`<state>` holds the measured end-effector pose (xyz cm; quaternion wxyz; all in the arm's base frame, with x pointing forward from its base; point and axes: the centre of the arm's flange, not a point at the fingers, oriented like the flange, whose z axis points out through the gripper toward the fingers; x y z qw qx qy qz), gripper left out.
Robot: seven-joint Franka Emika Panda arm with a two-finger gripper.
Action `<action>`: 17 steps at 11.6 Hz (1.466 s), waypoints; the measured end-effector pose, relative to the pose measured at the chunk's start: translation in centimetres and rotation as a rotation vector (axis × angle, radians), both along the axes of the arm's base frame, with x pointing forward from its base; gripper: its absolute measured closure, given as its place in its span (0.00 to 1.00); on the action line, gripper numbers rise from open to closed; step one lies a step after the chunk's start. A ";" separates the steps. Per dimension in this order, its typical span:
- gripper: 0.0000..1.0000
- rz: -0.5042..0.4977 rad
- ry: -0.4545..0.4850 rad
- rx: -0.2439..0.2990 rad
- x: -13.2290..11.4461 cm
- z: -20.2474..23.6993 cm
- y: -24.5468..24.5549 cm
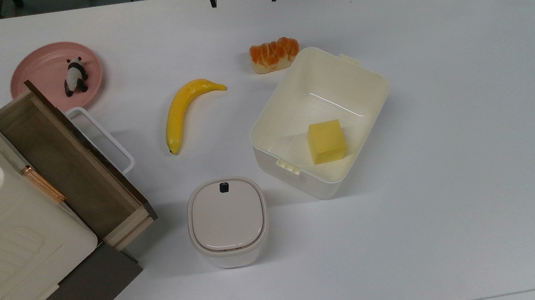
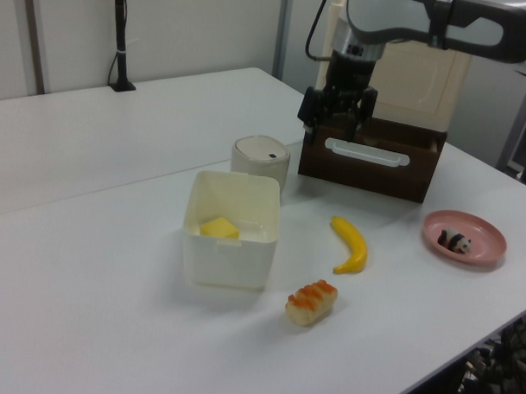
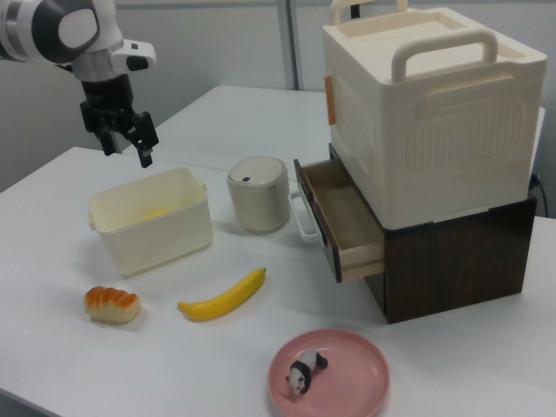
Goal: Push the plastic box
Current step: 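Move the gripper from rest toward the cream plastic box, then lower the gripper against the box rim nearest the bread roll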
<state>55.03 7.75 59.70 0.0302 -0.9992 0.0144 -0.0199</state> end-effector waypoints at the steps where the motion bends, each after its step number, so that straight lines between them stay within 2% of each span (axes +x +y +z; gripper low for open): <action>1: 0.00 0.034 0.007 -0.002 0.0 -0.4 0.5; 4: 0.00 0.177 0.010 -0.008 0.3 -1.1 0.6; 8: 0.00 0.592 -0.003 -0.047 1.4 -2.6 -0.2; 10: 0.00 0.723 0.011 -0.064 1.9 -3.6 -0.6; 12: 0.00 0.787 0.033 -0.085 2.2 -4.6 -0.8; 15: 0.00 0.842 0.114 -0.119 3.2 -8.6 -0.1; 17: 0.00 0.914 0.147 -0.138 3.7 -10.4 0.6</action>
